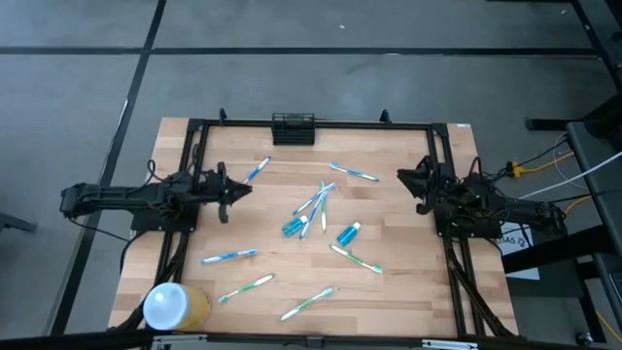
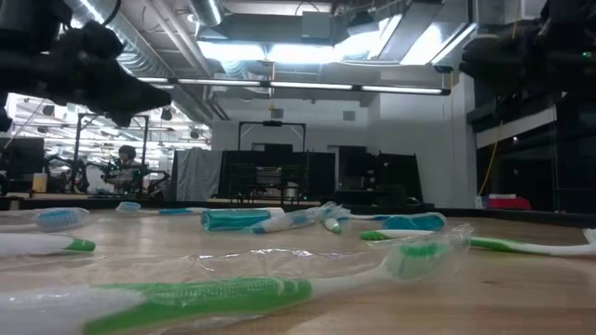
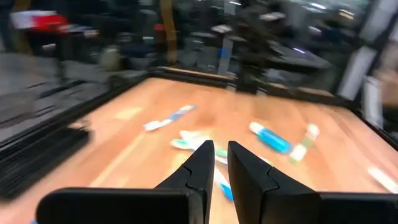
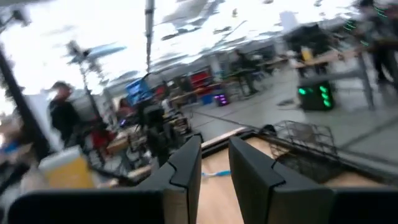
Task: Pick & Place toothbrushing station
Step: Put the blue toothbrush into the wire organizer
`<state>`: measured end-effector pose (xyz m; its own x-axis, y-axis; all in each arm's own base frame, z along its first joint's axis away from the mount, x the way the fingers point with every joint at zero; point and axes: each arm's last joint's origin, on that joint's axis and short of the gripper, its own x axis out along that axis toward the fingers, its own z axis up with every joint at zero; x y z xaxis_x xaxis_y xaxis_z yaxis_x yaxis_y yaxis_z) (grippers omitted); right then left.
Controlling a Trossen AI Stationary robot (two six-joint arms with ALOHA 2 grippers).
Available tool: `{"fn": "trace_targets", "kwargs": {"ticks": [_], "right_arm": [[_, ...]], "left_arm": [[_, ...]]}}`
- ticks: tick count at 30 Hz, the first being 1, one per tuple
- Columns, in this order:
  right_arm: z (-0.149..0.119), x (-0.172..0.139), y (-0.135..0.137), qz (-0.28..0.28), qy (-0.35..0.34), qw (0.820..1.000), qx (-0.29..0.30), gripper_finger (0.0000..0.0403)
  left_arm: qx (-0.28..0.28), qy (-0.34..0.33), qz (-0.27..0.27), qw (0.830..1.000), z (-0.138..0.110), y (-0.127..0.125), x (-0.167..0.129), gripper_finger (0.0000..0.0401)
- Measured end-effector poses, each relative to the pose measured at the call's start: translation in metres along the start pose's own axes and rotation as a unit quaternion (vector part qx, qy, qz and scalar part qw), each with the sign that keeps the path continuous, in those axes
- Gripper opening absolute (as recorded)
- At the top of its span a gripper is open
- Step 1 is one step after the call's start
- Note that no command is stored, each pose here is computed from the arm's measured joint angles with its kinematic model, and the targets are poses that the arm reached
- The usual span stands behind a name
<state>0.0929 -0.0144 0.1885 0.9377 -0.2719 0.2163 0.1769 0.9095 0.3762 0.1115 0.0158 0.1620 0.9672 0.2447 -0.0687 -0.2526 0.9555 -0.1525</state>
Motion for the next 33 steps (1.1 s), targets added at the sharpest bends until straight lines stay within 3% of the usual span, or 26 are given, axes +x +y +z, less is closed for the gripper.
{"fn": "trace_targets", "kwargs": {"ticks": [2, 7, 10, 14, 19, 22, 23, 25, 27, 28, 29, 31, 33], "right_arm": [[-0.001, 0.000, 0.000, 0.008, 0.009, 1.000, 0.024, 0.0084], [0.002, 0.001, 0.008, 0.106, 0.026, 0.989, 0.095, 0.0084], [0.014, 0.000, 0.019, 0.195, -0.010, 0.969, 0.148, 0.0084], [0.035, -0.008, 0.031, 0.278, -0.112, 0.939, 0.170, 0.0084], [0.061, -0.014, 0.043, 0.303, -0.216, 0.915, 0.157, 0.0084], [0.082, -0.005, 0.055, 0.259, -0.209, 0.933, 0.137, 0.0084], [0.090, 0.001, 0.060, 0.238, -0.189, 0.944, 0.127, 0.0084], [0.109, 0.016, 0.072, 0.196, -0.118, 0.968, 0.102, 0.0084], [0.124, 0.033, 0.084, 0.136, -0.001, 0.988, 0.075, 0.0084], [0.128, 0.040, 0.088, 0.094, 0.077, 0.991, 0.053, 0.0084], [0.131, 0.045, 0.090, 0.045, 0.146, 0.988, 0.034, 0.0084], [0.135, 0.058, 0.093, -0.044, 0.258, 0.965, -0.007, 0.0084], [0.131, 0.067, 0.095, -0.089, 0.363, 0.926, -0.054, 0.0084]], "left_arm": [[-0.029, -0.004, 0.013, 0.999, 0.000, 0.000, 0.002, 0.0040], [-0.101, -0.067, -0.087, 0.989, 0.016, -0.008, 0.005, 0.0040], [-0.122, -0.146, -0.179, 0.965, 0.034, -0.018, 0.002, 0.0040], [-0.116, -0.254, -0.224, 0.934, 0.066, -0.033, -0.006, 0.0035], [-0.093, -0.323, -0.219, 0.916, 0.120, -0.055, -0.006, 0.0026], [-0.070, -0.346, -0.197, 0.915, 0.163, -0.068, -0.002, 0.0025], [-0.055, -0.337, -0.178, 0.923, 0.178, -0.072, 0.000, 0.0025], [-0.016, -0.276, -0.098, 0.956, 0.205, -0.078, 0.007, 0.0026], [0.019, -0.176, 0.038, 0.984, 0.229, -0.080, 0.013, 0.0027], [0.032, -0.125, 0.123, 0.984, 0.237, -0.081, 0.016, 0.0027], [0.050, -0.082, 0.201, 0.975, 0.243, -0.083, 0.020, 0.0026], [0.092, -0.019, 0.331, 0.939, 0.249, -0.088, 0.029, 0.0022], [0.120, 0.012, 0.396, 0.910, 0.247, -0.093, 0.038, 0.0017]]}}
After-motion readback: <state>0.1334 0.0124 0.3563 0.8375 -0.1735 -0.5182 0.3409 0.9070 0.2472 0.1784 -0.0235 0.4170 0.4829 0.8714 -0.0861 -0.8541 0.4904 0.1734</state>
